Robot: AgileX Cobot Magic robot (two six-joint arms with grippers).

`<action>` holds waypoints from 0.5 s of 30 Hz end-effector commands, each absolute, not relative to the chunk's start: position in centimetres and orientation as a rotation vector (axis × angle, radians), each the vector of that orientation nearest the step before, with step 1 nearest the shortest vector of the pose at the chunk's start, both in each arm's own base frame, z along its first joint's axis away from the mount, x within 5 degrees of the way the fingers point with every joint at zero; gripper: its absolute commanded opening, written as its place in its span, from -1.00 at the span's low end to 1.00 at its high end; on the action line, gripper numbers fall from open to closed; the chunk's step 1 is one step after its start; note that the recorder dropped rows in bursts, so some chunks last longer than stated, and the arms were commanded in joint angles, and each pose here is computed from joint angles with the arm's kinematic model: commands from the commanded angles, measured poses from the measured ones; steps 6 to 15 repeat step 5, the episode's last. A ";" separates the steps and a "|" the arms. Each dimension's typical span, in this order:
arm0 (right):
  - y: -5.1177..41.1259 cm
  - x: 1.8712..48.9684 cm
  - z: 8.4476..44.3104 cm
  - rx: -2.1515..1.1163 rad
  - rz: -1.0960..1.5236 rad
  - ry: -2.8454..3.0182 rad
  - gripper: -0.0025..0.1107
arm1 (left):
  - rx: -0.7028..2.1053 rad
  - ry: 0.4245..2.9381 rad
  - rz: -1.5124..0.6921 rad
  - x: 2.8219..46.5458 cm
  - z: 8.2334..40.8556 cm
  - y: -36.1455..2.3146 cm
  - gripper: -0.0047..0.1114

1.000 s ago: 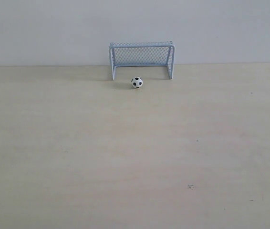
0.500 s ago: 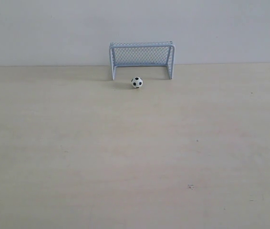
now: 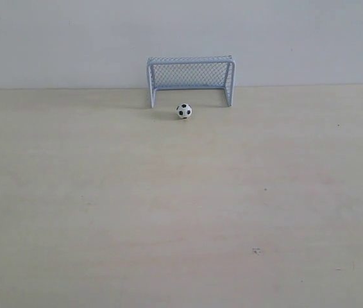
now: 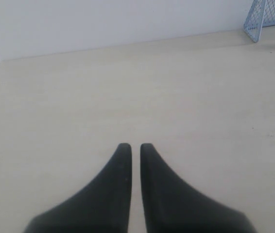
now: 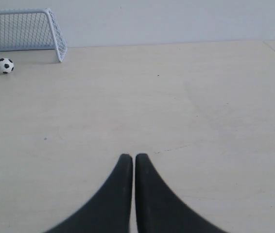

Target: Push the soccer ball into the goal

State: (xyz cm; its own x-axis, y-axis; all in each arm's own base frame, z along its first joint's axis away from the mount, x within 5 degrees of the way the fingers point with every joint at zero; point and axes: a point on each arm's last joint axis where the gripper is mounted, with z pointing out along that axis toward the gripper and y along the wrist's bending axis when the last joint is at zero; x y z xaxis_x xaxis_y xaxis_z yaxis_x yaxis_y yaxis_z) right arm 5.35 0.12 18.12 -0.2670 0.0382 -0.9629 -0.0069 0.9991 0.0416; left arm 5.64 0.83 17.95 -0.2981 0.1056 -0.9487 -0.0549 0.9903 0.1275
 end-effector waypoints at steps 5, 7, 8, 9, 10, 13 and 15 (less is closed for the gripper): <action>0.1 5.3 18.2 0.020 0.038 1.831 -0.96 | 0.036 1.864 0.145 5.7 18.1 0.8 -0.81; 0.1 5.3 18.2 0.020 0.038 1.831 -0.96 | 0.036 1.864 0.145 5.7 18.1 0.8 -0.81; 0.1 5.3 18.2 0.020 0.038 1.831 -0.96 | 0.036 1.864 0.145 5.7 18.1 0.8 -0.81; 0.1 5.3 18.2 0.020 0.038 1.831 -0.96 | 0.036 1.864 0.145 5.7 18.1 0.8 -0.81; 0.1 5.3 18.2 0.020 0.038 1.831 -0.96 | 0.036 1.864 0.145 5.7 18.1 0.8 -0.81; 0.1 5.3 18.2 0.020 0.038 1.831 -0.96 | 0.036 1.864 0.145 5.7 18.1 0.8 -0.81; 0.1 5.3 18.2 0.020 0.038 1.831 -0.96 | 0.036 1.864 0.145 5.7 18.1 0.8 -0.81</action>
